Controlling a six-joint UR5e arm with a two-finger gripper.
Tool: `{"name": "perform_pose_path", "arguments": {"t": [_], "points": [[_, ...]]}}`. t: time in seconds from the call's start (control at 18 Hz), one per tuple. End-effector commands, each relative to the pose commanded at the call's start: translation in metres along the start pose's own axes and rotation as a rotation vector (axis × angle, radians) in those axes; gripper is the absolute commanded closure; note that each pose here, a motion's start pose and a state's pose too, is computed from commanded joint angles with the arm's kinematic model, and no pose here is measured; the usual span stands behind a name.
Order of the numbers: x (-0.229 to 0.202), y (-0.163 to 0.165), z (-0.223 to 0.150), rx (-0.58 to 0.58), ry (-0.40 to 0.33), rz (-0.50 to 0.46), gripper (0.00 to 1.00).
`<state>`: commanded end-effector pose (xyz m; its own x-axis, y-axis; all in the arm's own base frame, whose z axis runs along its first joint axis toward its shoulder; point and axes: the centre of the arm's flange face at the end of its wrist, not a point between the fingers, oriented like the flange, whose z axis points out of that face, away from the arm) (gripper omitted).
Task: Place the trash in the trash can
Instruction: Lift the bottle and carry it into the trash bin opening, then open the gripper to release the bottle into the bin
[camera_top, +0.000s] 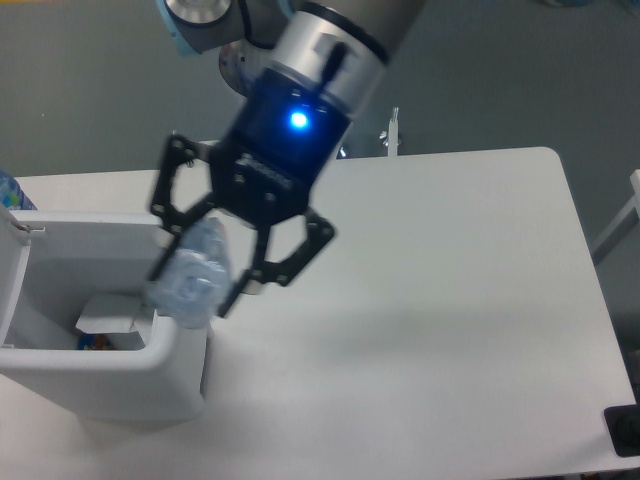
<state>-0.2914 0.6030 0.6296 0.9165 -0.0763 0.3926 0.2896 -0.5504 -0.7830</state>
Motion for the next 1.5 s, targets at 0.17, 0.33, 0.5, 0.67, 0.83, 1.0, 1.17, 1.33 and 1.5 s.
{"name": "perform_pose_path", "arguments": {"t": [0.17, 0.33, 0.5, 0.67, 0.83, 1.0, 1.17, 1.33, 1.5], "points": [[0.011, 0.003, 0.021, -0.002, 0.024, 0.028, 0.71], [0.022, 0.007, 0.032, -0.009, 0.041, 0.040, 0.70], [0.024, 0.012, 0.042, -0.021, 0.052, 0.041, 0.70], [0.032, 0.015, 0.058, -0.030, 0.072, 0.060, 0.69], [0.034, 0.018, 0.069, -0.040, 0.084, 0.064, 0.66], [0.034, 0.024, 0.086, -0.054, 0.092, 0.067, 0.64], [0.037, 0.035, 0.098, -0.057, 0.100, 0.086, 0.56], [0.037, 0.042, 0.098, -0.062, 0.101, 0.085, 0.24], [0.044, 0.050, 0.092, -0.068, 0.103, 0.083, 0.02]]}}
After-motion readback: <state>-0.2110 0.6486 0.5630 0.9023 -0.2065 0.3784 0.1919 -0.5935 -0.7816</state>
